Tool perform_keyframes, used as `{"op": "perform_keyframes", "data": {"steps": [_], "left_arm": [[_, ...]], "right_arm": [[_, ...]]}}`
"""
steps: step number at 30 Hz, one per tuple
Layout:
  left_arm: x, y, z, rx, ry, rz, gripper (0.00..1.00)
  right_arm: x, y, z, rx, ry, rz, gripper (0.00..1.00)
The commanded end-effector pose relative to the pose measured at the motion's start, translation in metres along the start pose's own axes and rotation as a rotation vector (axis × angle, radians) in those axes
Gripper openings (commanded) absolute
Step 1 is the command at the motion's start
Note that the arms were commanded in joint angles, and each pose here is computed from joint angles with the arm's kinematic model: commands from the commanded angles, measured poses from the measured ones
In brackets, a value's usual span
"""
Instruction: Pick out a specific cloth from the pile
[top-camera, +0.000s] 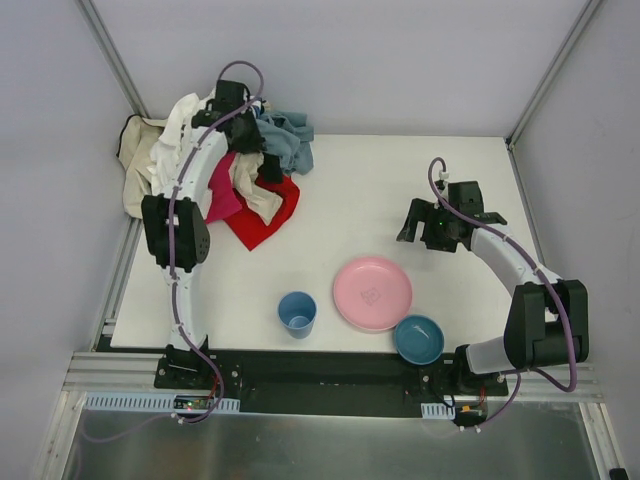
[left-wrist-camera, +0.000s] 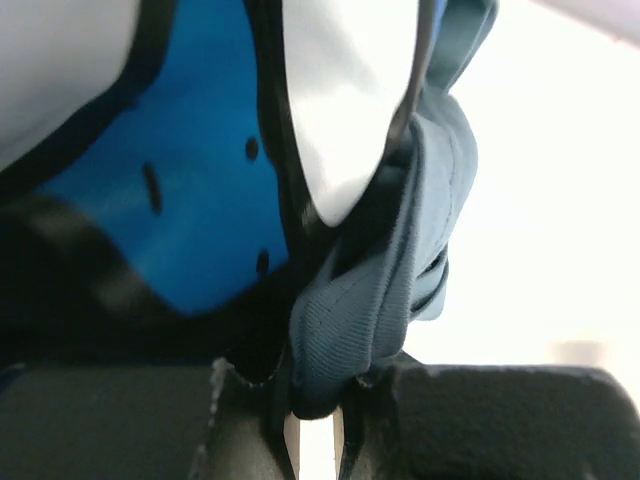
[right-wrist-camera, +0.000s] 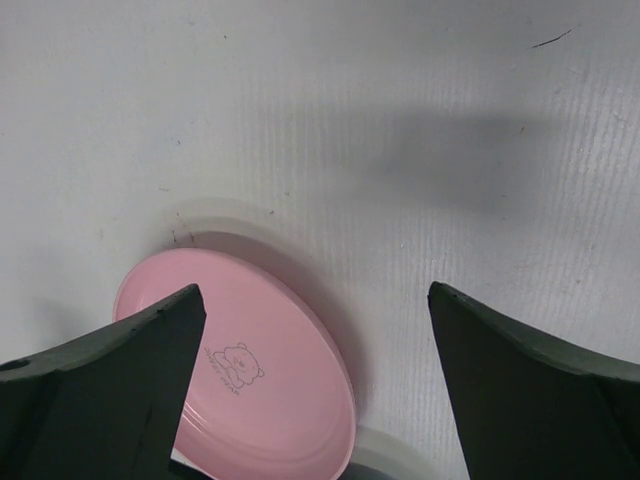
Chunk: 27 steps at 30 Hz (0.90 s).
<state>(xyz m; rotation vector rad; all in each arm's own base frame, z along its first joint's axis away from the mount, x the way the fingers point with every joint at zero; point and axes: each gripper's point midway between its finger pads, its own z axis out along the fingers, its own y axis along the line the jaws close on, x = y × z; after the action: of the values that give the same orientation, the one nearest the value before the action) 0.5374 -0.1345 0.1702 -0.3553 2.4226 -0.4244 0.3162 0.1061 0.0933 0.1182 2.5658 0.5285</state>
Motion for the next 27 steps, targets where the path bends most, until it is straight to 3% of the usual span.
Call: {"op": "perform_keyframes", "data": {"steps": [1, 8, 15, 21, 27], "left_arm": [[-0.113, -0.034, -0.112, 0.199, -0.336, -0.059, 0.00], [-0.168, -0.001, -0.172, 0.124, -0.541, -0.057, 0.00], [-0.190, 0.078, -0.203, -0.229, -0.677, 0.024, 0.00], [-0.179, 0.138, -0.180, -0.530, -0.614, 0.110, 0.00], [-0.141, 0.175, -0.125, -0.649, -0.437, 0.151, 0.00]], "right_arm": [[-0.012, 0.012, -0.006, -0.027, -0.016, -0.012, 0.96], [-0.013, 0.012, -0.006, -0.029, -0.015, -0.017, 0.96], [-0.010, 0.012, -0.003, -0.027, -0.006, -0.015, 0.96], [-0.010, 0.013, -0.002, -0.029, -0.001, -0.018, 0.96], [-0.011, 0.015, -0.001, -0.031, 0.001, -0.021, 0.96]]}}
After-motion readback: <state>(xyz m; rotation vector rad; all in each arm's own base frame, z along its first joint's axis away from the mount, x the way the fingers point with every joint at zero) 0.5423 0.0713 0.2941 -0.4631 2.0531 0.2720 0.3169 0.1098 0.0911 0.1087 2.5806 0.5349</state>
